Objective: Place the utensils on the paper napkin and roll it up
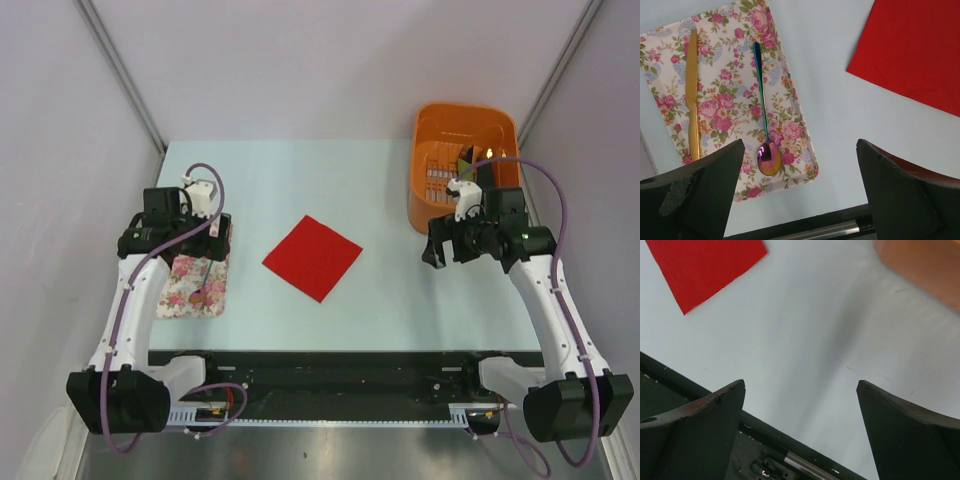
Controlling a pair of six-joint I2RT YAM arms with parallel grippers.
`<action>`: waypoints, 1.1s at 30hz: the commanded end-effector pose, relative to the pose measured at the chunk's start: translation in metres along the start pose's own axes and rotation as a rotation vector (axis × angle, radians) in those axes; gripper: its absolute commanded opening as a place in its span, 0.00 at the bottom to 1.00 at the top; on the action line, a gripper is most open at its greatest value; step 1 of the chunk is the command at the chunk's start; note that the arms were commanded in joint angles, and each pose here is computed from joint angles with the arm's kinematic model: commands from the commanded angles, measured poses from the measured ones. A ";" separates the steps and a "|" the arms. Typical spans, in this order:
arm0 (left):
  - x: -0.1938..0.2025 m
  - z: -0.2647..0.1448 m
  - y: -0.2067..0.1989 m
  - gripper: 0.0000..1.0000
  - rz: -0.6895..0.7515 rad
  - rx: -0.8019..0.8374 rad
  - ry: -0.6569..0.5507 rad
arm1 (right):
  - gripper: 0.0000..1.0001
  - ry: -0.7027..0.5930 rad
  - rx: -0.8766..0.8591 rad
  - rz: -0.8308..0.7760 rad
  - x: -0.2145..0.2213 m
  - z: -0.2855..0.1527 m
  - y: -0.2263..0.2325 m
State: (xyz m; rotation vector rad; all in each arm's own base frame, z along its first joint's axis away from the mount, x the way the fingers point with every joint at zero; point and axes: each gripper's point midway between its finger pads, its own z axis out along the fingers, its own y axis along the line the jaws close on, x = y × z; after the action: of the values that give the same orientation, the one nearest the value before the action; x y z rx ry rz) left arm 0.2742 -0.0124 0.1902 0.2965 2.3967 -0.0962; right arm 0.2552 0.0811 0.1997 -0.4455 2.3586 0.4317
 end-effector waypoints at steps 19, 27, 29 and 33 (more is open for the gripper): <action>0.034 0.057 0.124 1.00 0.118 0.007 0.250 | 1.00 0.199 -0.283 -0.060 0.010 0.033 0.041; 0.054 0.086 0.148 0.92 0.120 0.017 0.309 | 1.00 0.252 -0.300 -0.041 0.017 0.039 0.041; 0.058 0.094 0.155 0.90 0.129 0.022 0.323 | 1.00 0.260 -0.310 -0.040 0.020 0.039 0.042; 0.059 0.104 0.169 0.80 0.153 0.014 0.345 | 1.00 0.276 -0.307 -0.040 0.023 0.039 0.041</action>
State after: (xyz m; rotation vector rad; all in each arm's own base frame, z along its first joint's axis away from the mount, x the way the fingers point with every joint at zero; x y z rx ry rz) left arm 0.3159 0.1274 0.0696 0.4632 2.7624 -0.0591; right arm 0.2421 0.1258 0.1535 -0.6952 2.5823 0.7476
